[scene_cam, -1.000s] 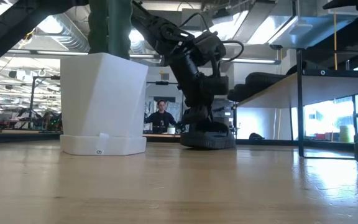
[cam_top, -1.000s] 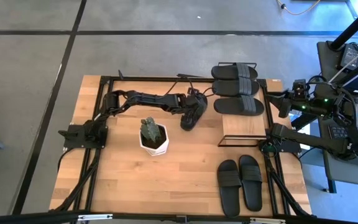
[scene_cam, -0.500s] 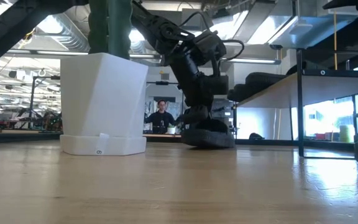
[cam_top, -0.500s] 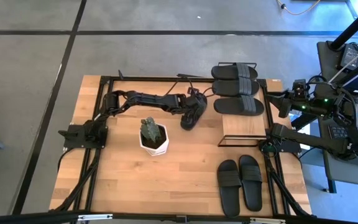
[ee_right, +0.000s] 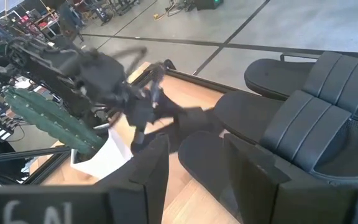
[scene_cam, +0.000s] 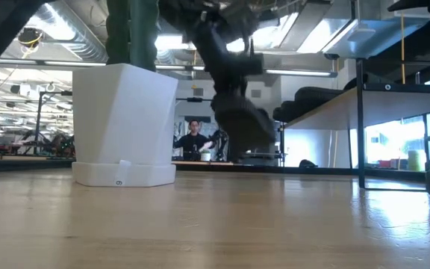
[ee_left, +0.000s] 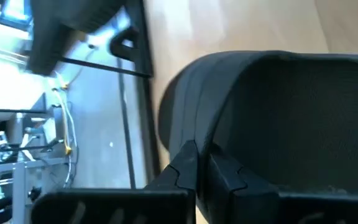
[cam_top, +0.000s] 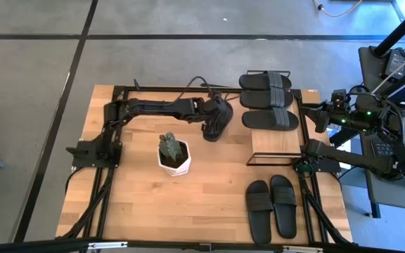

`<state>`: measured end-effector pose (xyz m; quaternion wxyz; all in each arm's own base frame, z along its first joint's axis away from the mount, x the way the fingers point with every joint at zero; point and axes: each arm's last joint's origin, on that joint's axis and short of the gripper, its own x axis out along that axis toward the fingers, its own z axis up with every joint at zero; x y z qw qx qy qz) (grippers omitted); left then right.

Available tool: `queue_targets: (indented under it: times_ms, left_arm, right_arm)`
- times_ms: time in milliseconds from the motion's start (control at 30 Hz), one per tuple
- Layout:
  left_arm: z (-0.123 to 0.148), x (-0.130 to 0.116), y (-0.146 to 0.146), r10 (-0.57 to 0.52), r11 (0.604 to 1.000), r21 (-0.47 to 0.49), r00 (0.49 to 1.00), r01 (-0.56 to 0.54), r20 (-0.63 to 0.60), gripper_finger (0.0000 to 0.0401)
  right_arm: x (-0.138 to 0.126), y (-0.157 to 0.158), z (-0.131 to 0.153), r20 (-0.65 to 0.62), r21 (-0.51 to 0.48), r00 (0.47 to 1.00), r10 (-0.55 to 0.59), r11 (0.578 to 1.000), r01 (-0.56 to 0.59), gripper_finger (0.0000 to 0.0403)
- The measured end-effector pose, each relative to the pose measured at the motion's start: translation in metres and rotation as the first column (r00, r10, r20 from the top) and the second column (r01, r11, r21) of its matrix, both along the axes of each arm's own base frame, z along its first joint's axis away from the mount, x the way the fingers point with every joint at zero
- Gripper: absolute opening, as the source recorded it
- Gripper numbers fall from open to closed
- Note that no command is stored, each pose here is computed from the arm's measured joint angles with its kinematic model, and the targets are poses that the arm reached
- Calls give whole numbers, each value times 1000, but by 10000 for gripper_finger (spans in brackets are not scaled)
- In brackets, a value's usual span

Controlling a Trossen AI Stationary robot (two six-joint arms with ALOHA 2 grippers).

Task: Pick and place slides into the shelf
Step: Put the black slide on the shelf

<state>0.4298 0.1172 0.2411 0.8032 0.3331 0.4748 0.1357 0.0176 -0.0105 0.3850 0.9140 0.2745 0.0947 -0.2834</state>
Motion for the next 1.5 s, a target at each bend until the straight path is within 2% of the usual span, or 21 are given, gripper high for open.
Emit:
queue_targets:
  times_ms: [233,433,600,700,800,900,967,1033,1200,1267,1333,1500]
  left_arm:
    - [50,-21,-4,-7,1000,28,995,5,101,3]
    - [87,-38,-18,-46,998,58,983,37,175,2]
    - [113,-41,-43,-185,979,134,953,156,241,3]
    - [121,-37,-61,-333,938,189,906,290,263,2]
    - [126,-32,-76,-474,876,248,834,414,281,3]
    - [128,-24,-84,-559,823,313,775,474,295,2]
    - [127,-22,-84,-576,811,322,763,488,294,2]
    - [127,-18,-80,-599,797,329,727,506,335,2]
    - [124,-12,-71,-623,781,285,664,555,415,2]
    - [119,-10,-69,-612,789,263,673,556,415,2]
    - [117,-6,-68,-619,784,281,663,553,422,2]
    - [116,-2,-70,-672,736,299,597,608,439,2]
  right_arm:
    - [0,0,0,0,1,1000,-1,1000,1,152]
    - [0,0,0,4,7,1000,-3,1000,3,152]
    - [0,0,0,14,26,1000,-11,1000,10,152]
    - [0,0,0,14,27,1000,-11,1000,11,152]
    - [0,0,0,15,27,1000,-12,1000,11,152]
    - [0,0,0,15,28,1000,-12,1000,12,152]
    - [0,0,0,19,35,1000,-15,999,15,152]
    - [0,0,0,26,48,999,-21,999,20,152]
    - [0,0,0,28,50,999,-24,999,22,152]
    - [0,0,0,32,48,999,-24,999,22,152]
    - [0,0,0,33,49,999,-24,999,23,152]
    - [0,-1,1,26,35,997,-68,997,67,152]
